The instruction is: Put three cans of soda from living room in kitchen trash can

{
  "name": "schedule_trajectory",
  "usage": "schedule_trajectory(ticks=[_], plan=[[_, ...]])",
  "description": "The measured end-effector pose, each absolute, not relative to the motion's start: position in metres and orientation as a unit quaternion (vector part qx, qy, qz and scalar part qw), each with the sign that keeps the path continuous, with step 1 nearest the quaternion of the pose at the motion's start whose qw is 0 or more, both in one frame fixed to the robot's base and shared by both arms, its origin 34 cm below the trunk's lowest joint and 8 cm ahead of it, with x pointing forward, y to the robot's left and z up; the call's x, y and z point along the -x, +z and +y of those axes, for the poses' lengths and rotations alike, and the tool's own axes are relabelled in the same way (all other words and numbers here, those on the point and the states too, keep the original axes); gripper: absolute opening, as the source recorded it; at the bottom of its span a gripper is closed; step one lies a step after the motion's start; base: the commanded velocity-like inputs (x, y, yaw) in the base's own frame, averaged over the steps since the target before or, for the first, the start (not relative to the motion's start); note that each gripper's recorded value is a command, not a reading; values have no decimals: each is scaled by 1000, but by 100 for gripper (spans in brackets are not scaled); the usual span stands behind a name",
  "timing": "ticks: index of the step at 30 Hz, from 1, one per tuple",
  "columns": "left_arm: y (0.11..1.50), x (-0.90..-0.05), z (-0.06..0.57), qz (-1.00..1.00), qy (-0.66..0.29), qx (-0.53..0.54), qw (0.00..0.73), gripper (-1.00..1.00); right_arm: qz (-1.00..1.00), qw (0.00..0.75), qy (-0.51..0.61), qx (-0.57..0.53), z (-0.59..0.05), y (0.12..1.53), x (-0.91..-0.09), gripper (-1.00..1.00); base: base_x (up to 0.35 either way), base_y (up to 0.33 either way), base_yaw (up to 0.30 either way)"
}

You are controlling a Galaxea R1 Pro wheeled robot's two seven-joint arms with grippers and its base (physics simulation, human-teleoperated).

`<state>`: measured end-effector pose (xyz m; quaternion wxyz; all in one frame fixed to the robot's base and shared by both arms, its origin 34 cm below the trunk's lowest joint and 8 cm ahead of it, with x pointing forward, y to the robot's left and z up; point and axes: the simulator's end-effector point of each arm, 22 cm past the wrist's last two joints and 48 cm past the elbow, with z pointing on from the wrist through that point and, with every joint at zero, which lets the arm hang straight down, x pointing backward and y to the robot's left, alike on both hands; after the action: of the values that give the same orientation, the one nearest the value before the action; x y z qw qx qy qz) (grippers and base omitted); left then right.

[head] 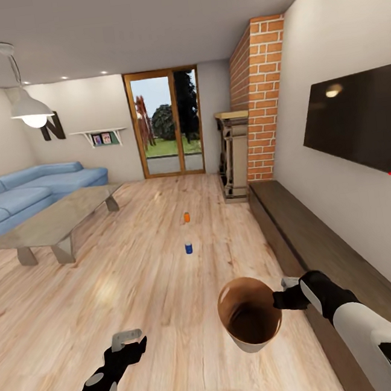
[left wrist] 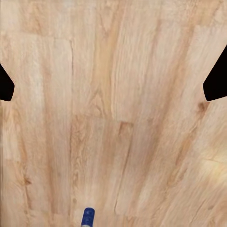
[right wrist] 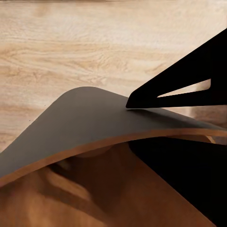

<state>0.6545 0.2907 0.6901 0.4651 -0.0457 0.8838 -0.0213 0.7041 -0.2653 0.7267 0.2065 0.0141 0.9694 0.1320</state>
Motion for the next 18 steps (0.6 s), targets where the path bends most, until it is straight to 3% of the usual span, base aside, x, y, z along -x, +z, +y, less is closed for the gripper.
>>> schedule_trajectory(ticks=[5,18], plan=[[691,-655,290,884,-21,45,465,100,970,207,129,-12,-266,727,-704,-100,284,166,-107],[691,-655,290,883,-22,45,466,100,969,207,132,-15,-266,727,-704,-100,284,166,-7]])
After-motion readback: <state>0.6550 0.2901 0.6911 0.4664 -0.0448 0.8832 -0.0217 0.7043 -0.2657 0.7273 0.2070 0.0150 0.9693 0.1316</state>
